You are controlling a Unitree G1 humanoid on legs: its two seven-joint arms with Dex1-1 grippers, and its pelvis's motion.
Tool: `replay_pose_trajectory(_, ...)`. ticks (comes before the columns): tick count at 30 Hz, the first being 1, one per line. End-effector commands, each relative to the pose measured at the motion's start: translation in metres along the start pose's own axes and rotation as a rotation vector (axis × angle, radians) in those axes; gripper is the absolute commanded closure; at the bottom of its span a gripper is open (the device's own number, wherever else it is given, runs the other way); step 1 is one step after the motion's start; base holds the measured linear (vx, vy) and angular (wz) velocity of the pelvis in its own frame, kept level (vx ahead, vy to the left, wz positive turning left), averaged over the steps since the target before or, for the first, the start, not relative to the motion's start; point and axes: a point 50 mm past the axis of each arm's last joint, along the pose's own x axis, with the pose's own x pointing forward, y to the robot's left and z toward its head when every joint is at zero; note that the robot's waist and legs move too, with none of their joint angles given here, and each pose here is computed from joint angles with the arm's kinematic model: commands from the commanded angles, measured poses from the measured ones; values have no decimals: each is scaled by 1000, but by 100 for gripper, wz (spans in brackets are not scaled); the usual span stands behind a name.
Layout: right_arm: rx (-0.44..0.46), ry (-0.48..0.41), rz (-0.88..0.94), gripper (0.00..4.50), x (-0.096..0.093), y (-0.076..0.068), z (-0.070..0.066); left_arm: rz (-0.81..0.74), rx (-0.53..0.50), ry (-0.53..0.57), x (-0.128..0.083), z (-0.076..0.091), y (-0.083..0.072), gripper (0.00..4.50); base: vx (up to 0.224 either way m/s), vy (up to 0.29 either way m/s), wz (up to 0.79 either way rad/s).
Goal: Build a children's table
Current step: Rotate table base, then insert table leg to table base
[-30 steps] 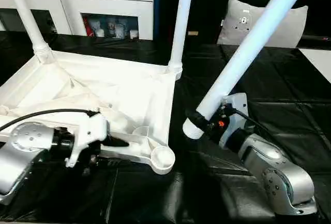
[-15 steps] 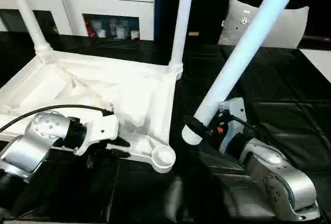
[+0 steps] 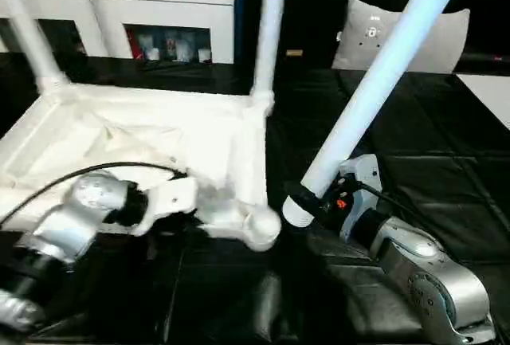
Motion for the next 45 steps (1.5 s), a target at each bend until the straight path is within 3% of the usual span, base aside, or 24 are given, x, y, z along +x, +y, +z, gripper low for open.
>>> replay_pose_trajectory(1, -16, -16, -16, 259, -1, -2, 5, 91, -96, -8, 2, -6, 6, 450, 0, 0, 0)
replay_pose_trajectory(7, -15, -6, -38, 259, 0, -5, 5, 134, -149, -34, 19, 5, 9, 450, 0, 0, 0)
replay_pose_trajectory(16, -6, 4, -26, 259, 5, -6, 9, 86, 1, -59, 30, 12, 2, 450, 0, 0, 0)
replay_pose_trajectory(21, -4, 21, 17, 259, 11, -5, 14, 99, -5, -70, 28, 11, 5, 450, 0, 0, 0)
replay_pose_trajectory(33, -104, 41, 145, 259, 20, -6, 21, 83, -68, -162, 28, 18, 5, 450, 0, 0, 0)
replay_pose_trajectory(35, -109, 41, 149, 259, 21, -6, 22, 85, -67, -160, 29, 17, 5, 393, 0, 0, 0)
replay_pose_trajectory(38, -126, 40, 162, 259, 25, -9, 24, 95, -47, -157, 31, 18, 6, 391, 0, 0, 0)
replay_pose_trajectory(40, -129, 32, 161, 259, 28, -10, 25, 118, -46, -160, 32, 18, 7, 355, 0, 0, 0)
replay_pose_trajectory(45, -141, 16, 158, 259, 32, -12, 27, 151, -45, -151, 35, 18, 9, 352, 0, 0, 0)
